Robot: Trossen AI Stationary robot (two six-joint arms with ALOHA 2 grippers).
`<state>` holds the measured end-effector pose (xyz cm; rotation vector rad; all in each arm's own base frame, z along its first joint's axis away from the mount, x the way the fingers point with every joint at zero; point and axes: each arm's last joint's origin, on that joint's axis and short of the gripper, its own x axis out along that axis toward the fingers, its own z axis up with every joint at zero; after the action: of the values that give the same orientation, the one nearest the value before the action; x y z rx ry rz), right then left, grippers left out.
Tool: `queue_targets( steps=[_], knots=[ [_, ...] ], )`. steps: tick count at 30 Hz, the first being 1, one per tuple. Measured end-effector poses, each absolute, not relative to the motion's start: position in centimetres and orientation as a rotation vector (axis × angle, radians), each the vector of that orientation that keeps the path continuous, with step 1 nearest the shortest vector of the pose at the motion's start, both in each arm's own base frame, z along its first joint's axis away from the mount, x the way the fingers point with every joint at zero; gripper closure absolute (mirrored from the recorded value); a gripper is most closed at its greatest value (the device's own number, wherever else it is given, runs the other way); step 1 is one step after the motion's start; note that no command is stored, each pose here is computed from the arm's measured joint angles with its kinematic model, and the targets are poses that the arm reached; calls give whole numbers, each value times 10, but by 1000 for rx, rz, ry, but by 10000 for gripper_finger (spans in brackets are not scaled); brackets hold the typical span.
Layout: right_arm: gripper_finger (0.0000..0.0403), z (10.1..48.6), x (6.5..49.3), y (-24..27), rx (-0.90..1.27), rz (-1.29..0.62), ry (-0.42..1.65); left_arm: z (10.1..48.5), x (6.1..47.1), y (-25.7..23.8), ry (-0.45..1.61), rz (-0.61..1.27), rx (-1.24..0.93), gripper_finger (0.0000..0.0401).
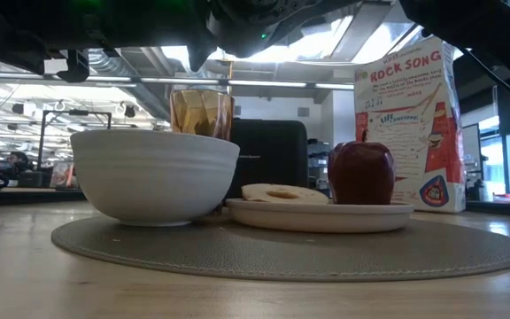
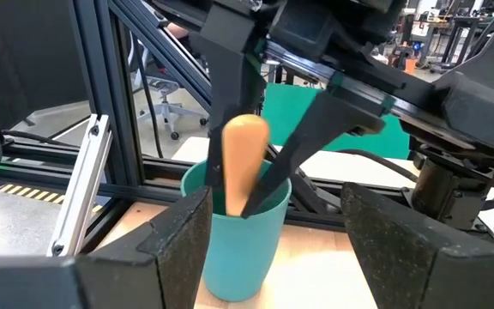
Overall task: Arrange a breakfast setting
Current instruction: Put the yellow spoon on the tablemat to the right of the gray plate
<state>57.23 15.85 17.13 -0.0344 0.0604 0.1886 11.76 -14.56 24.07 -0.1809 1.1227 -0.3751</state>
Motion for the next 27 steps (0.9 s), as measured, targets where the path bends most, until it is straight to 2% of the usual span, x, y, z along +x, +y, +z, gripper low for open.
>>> queue_targets(
  steps=[4,6,16,27],
  knots=[
    [155,171,572,159,-34,189,60,241,118,-146,1125,-377,-182,359],
    [155,171,572,159,-34,189,60,241,118,-146,1124,-377,-183,374],
    [155,172,572,159,-34,189,60,243,116,-146,1156,-397,-191,358],
    [155,175,576,147,-23,174,26,281,109,-137,1193,-376,-199,362]
  ],
)
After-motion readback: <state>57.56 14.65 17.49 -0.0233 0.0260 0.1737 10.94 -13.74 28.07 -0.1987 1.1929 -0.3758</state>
